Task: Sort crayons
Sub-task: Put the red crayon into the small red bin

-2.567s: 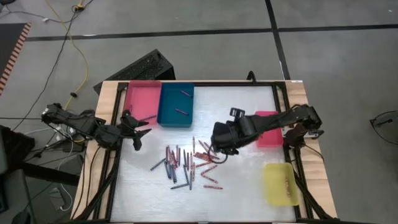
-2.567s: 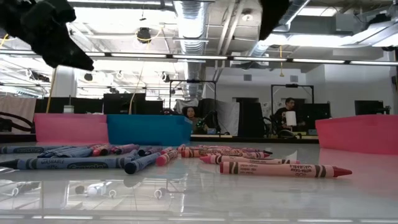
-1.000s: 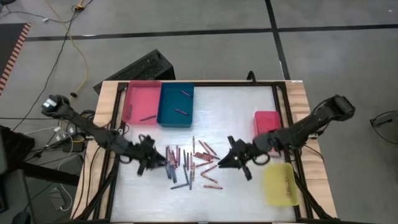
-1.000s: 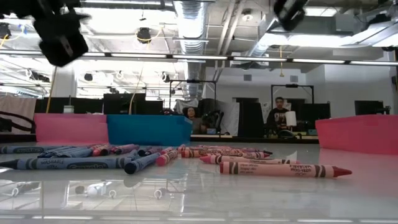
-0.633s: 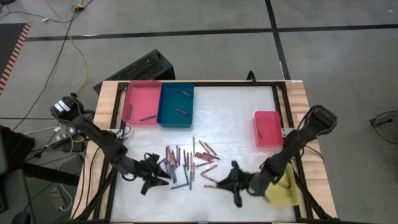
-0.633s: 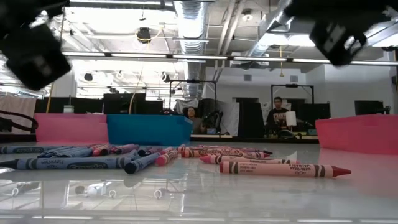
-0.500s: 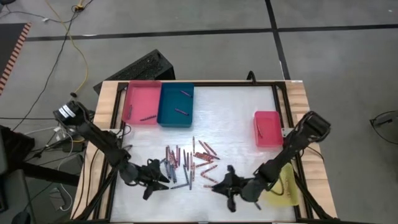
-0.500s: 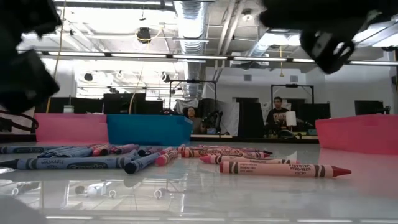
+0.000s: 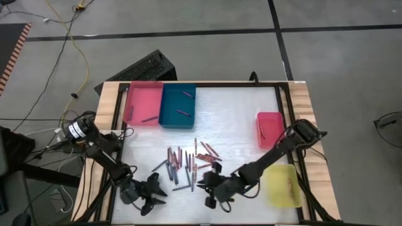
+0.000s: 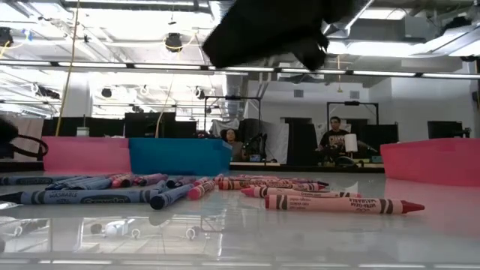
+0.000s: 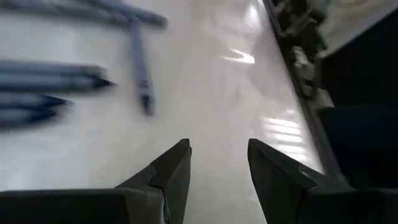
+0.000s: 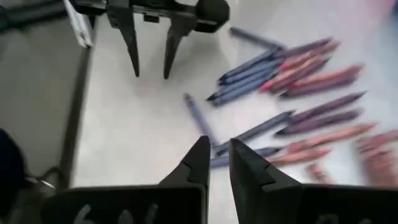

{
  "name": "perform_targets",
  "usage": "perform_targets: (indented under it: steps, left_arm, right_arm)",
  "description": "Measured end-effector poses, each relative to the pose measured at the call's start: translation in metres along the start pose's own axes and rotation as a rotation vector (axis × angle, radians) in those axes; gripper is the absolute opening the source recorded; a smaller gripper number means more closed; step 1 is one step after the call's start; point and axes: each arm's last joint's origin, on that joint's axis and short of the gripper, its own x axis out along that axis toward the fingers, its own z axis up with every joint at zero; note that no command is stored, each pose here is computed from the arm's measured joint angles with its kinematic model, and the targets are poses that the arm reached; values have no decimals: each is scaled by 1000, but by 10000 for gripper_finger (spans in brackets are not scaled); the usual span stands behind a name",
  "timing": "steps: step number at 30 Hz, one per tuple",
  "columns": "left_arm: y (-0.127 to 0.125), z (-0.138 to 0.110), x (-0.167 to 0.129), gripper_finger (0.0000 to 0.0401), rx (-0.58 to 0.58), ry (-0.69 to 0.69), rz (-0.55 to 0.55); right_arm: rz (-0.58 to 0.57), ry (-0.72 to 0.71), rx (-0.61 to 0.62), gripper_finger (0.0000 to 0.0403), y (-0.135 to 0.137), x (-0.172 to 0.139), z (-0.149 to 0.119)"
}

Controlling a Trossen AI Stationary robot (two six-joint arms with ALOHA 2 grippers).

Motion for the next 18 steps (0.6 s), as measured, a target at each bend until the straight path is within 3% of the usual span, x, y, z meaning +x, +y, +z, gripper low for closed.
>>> perform_targets:
  steps: [7, 10, 15, 18]
  left_arm:
    - [-12, 9, -17, 149, 49, -83, 13]
    - [-13, 15, -23, 149, -29, -86, 12]
    - [-12, 25, -31, 149, -129, -178, 85]
    - [-13, 36, -37, 149, -114, -307, 149]
  right_arm:
    - [-59, -8, -207, 53, -2, -13, 71]
    - [-66, 13, -227, 53, -4, -22, 93]
    - [-101, 25, -239, 53, -6, -28, 103]
    - [-107, 3, -210, 53, -7, -28, 105]
